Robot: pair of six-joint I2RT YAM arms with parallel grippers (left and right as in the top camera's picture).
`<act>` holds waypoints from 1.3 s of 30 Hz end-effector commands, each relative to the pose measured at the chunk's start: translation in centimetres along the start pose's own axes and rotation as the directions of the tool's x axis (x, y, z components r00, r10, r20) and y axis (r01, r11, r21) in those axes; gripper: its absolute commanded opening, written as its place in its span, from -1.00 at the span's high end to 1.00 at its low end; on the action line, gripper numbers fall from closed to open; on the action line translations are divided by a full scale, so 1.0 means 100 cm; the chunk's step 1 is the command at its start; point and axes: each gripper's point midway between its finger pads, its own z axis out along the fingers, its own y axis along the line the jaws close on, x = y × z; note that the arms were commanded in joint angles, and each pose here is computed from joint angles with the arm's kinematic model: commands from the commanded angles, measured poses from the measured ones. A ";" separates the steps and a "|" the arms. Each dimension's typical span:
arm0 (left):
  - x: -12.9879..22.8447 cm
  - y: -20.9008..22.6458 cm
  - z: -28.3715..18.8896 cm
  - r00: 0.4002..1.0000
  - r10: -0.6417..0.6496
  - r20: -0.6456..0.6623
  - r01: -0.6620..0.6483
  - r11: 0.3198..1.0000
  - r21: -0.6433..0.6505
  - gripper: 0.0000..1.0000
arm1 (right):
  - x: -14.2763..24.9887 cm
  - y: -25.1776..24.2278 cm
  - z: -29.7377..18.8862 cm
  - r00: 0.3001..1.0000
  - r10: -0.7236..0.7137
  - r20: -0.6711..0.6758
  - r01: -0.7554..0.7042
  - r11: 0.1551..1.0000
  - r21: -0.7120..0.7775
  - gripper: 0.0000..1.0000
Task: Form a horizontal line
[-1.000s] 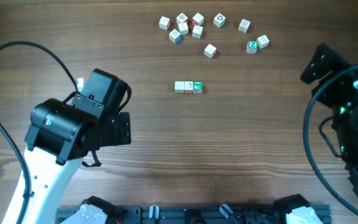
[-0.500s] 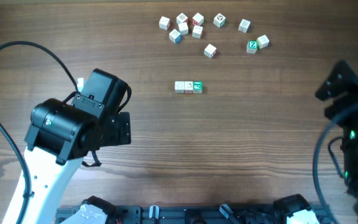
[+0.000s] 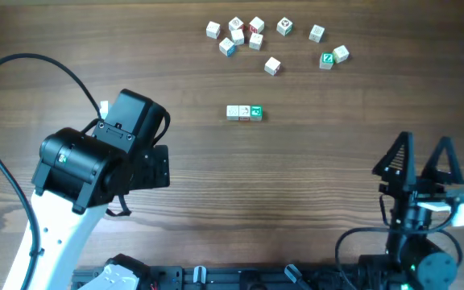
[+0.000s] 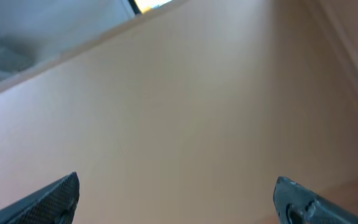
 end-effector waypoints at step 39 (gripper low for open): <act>0.000 0.003 -0.001 1.000 -0.007 0.009 0.007 1.000 -0.006 -1.00 | 0.124 -0.065 -0.038 0.859 -0.272 -0.433 0.326 0.944 0.054 -1.00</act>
